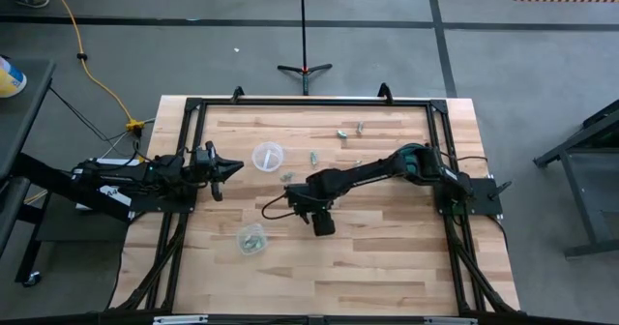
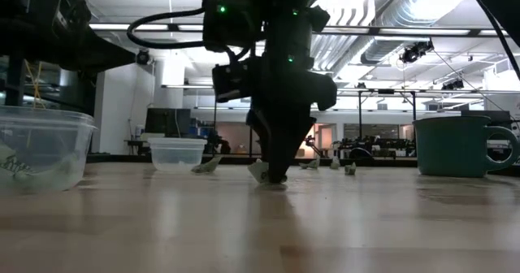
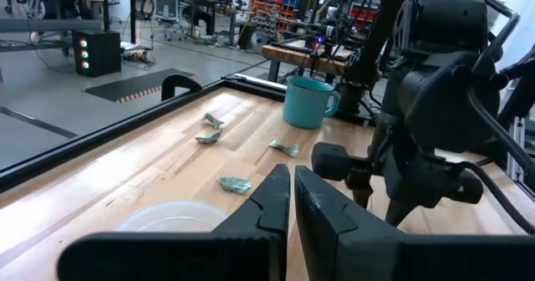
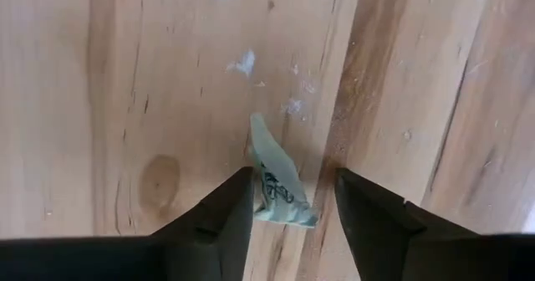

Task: Pick and place items into bin
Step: Put the white stevia packet into the top transparent bin

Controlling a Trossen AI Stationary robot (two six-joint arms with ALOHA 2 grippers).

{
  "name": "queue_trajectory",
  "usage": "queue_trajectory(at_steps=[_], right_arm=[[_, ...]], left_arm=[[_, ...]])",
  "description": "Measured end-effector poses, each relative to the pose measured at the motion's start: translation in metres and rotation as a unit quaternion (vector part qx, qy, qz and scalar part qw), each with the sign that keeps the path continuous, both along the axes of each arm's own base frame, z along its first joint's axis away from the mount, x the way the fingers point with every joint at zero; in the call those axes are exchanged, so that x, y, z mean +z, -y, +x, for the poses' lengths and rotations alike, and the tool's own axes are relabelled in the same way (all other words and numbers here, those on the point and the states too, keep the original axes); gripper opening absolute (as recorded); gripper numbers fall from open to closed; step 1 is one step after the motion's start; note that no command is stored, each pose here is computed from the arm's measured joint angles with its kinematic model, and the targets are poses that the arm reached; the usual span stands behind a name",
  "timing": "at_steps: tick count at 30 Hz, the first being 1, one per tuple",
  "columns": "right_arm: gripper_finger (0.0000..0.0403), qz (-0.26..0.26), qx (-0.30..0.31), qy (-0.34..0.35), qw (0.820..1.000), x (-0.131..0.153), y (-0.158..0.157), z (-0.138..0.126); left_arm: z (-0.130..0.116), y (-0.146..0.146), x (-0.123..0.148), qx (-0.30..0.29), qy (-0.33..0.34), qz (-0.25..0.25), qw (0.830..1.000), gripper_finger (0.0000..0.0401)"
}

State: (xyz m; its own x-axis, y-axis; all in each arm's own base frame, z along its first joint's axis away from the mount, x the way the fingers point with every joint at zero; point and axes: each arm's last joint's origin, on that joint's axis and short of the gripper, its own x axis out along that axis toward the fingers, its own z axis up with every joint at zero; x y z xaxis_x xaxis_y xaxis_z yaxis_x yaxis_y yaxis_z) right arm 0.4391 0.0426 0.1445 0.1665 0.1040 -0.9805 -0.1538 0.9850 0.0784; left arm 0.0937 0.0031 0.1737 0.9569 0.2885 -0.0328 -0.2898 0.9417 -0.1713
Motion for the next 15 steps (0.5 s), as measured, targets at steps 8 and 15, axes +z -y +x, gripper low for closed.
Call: queue_trajectory(at_steps=[8,15], right_arm=[[0.0017,0.062,0.041,0.017,0.997,0.0,-0.004,0.003],[0.0006,0.046,0.13,0.162,0.977,0.015,0.001,0.029]], left_arm=[[0.0,0.0,0.0,0.0,0.0,0.0,1.0,0.0056],[0.0,0.0,0.0,0.0,0.0,0.0,1.0,0.0056]])
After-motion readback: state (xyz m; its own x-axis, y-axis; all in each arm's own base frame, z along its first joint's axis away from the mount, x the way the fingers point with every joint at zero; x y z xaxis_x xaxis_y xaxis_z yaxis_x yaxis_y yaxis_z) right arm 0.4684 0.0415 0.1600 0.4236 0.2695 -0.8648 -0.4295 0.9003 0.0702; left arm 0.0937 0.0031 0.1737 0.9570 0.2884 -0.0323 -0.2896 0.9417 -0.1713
